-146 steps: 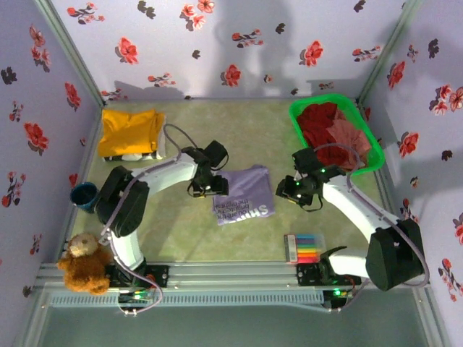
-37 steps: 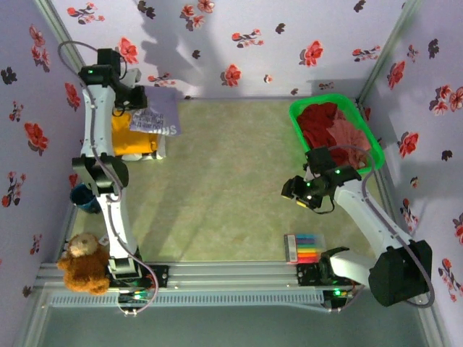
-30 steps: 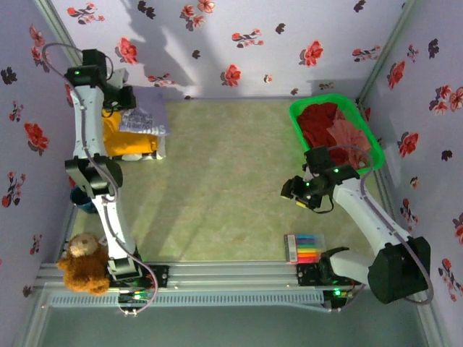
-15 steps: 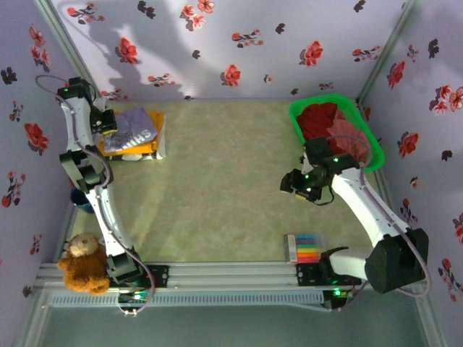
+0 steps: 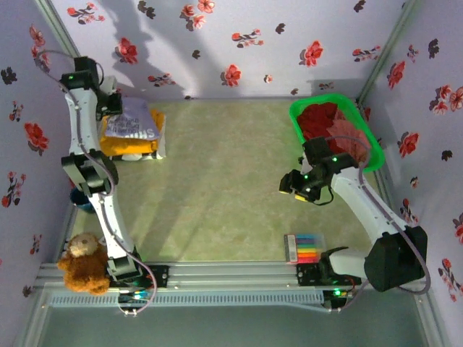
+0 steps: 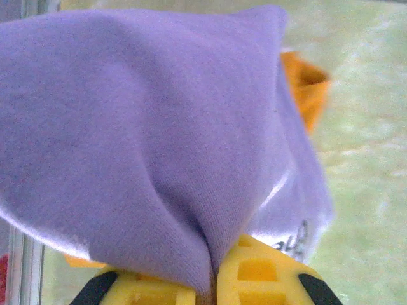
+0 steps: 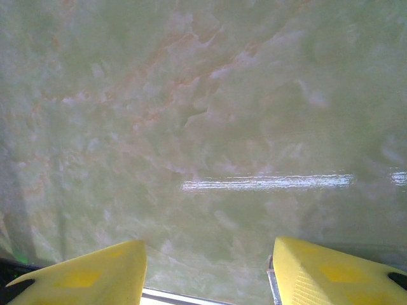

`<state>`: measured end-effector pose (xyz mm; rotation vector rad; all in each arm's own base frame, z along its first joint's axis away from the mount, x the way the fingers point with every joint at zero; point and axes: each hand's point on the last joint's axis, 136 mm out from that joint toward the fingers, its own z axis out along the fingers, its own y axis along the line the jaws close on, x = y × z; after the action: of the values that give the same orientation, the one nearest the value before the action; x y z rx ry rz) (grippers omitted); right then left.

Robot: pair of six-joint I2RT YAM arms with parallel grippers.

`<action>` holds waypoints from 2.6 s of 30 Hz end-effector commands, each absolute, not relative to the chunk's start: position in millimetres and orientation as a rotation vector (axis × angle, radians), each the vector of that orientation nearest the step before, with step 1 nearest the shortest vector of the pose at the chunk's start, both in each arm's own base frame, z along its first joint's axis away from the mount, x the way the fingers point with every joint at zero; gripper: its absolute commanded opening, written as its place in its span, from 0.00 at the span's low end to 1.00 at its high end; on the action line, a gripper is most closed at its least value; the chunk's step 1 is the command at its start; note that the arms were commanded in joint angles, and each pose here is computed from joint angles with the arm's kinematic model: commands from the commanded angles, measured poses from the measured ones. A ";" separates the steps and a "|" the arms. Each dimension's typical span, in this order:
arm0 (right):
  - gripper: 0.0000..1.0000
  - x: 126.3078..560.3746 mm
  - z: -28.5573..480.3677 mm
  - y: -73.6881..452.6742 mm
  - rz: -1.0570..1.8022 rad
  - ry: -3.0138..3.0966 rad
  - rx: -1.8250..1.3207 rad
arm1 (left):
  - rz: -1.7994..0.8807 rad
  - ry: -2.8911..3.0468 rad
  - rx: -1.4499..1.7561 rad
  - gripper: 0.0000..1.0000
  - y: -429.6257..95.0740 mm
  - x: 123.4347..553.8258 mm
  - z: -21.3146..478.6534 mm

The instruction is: Fold and stack the t-shirts

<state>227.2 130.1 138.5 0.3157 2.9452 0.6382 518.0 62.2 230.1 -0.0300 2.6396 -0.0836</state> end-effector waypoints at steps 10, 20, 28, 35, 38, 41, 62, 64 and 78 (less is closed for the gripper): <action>0.56 220.6 138.3 125.6 0.640 2.943 0.326 | -0.121 2.586 0.255 0.00 -0.6 501.8 266.7; 0.56 222.5 139.9 126.1 0.640 2.955 0.319 | -0.063 2.715 0.319 0.00 34.2 506.1 204.5; 0.56 231.4 154.4 128.1 0.638 2.960 0.271 | 0.074 2.741 0.388 0.00 55.7 520.3 175.2; 0.56 232.9 153.4 129.2 0.641 2.973 0.269 | 0.225 2.759 0.351 0.00 82.5 526.5 162.5; 0.56 232.9 154.6 129.9 0.645 2.981 0.272 | 0.274 2.765 0.351 0.00 90.8 528.7 158.0; 0.56 234.6 156.0 129.0 0.631 2.982 0.264 | 0.289 2.781 0.360 0.00 93.5 526.8 153.0; 0.56 245.3 181.2 129.6 0.640 2.924 0.225 | 0.726 2.592 0.069 0.80 139.5 518.4 233.7; 0.56 243.7 177.5 128.9 0.641 2.924 0.233 | 0.618 2.555 0.075 0.80 112.6 517.6 250.1; 0.73 264.8 189.6 118.9 0.600 2.756 0.288 | 0.047 2.452 0.121 0.99 -67.8 505.5 252.9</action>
<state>253.8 128.6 177.2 0.2710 2.8479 0.6440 513.7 -41.5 242.6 0.1770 2.5244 0.1722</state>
